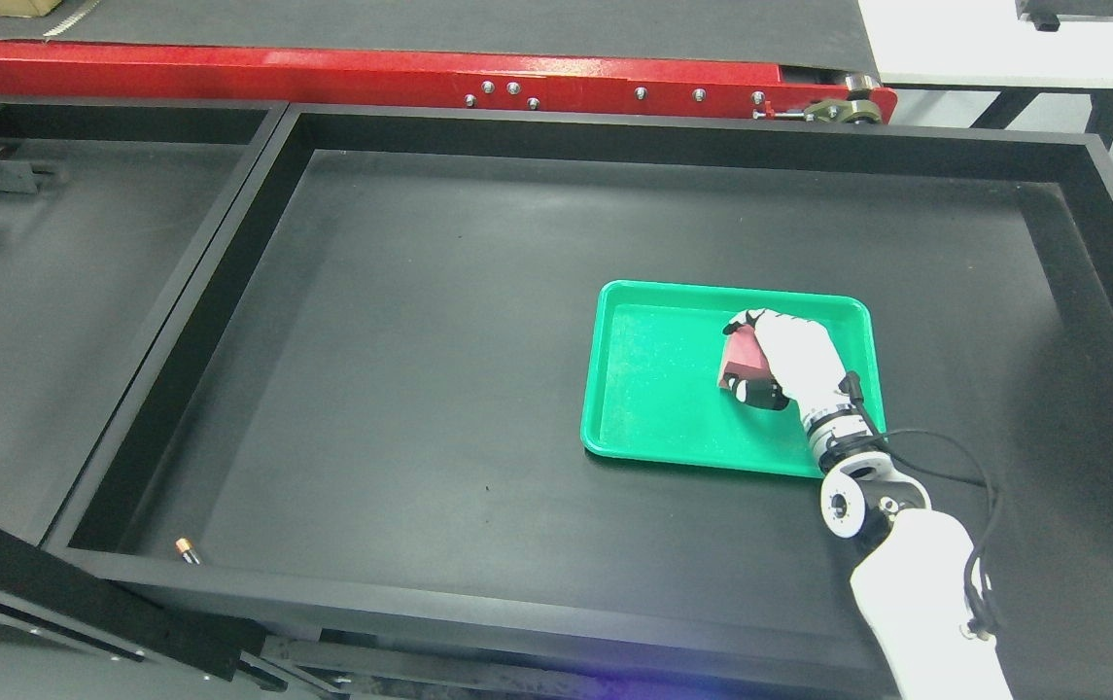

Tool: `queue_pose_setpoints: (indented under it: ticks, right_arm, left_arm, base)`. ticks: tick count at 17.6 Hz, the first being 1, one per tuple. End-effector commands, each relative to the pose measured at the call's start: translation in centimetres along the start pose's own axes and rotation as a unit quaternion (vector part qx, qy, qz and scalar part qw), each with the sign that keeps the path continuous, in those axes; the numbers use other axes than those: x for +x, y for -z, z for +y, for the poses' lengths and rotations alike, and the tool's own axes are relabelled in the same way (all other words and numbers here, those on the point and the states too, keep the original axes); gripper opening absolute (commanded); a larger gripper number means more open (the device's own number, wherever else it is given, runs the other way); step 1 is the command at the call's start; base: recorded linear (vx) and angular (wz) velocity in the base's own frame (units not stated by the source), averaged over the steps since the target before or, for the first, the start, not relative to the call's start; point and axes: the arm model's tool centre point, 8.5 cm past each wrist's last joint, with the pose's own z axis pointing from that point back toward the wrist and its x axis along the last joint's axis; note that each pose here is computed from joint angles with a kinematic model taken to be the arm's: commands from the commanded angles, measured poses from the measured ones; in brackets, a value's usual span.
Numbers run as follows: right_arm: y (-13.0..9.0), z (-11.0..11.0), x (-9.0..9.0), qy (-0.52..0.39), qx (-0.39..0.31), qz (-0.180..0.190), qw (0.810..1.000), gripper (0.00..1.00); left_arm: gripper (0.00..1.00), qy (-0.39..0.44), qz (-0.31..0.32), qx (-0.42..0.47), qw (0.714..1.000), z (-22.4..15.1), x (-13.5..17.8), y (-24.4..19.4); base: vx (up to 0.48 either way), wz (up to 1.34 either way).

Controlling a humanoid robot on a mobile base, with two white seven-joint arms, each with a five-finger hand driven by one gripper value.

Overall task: Pick pink block from left shelf to tray
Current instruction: 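Lift the pink cube up out of the green tray with the right hand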

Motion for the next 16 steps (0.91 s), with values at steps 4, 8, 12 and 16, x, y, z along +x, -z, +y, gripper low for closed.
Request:
queue_pose_setpoints:
  ticks: [4,8,12,16]
  right_arm:
    - [6.2,-30.7,7.8,-0.037,-0.351,-0.100,0.930,0.03]
    - [3.9,-29.4,6.4,0.005,-0.402,-0.097,0.910,0.03]
    - [1.4,-28.8,5.3,0.036,-0.453,-0.093,0.886,0.03]
    - [-0.2,-26.7,3.8,0.043,-0.444,-0.084,0.891,0.03]
  left_arm:
    - [1.00,0.002,-0.007,0.007,1.000,1.0,0.4,-0.1]
    - [1.00,0.002,-0.008,0.007,1.000,1.0,0.4,-0.1]
    - [1.00,0.002,-0.007,0.007,1.000,1.0,0.3,-0.1]
    - [1.00,0.002,-0.007,0.007,1.000,1.0,0.4,-0.1]
  base:
    - [0.000,0.00]
    - [-0.005,0.00]
    - [-0.022,0.00]
    - [-0.059,0.01]
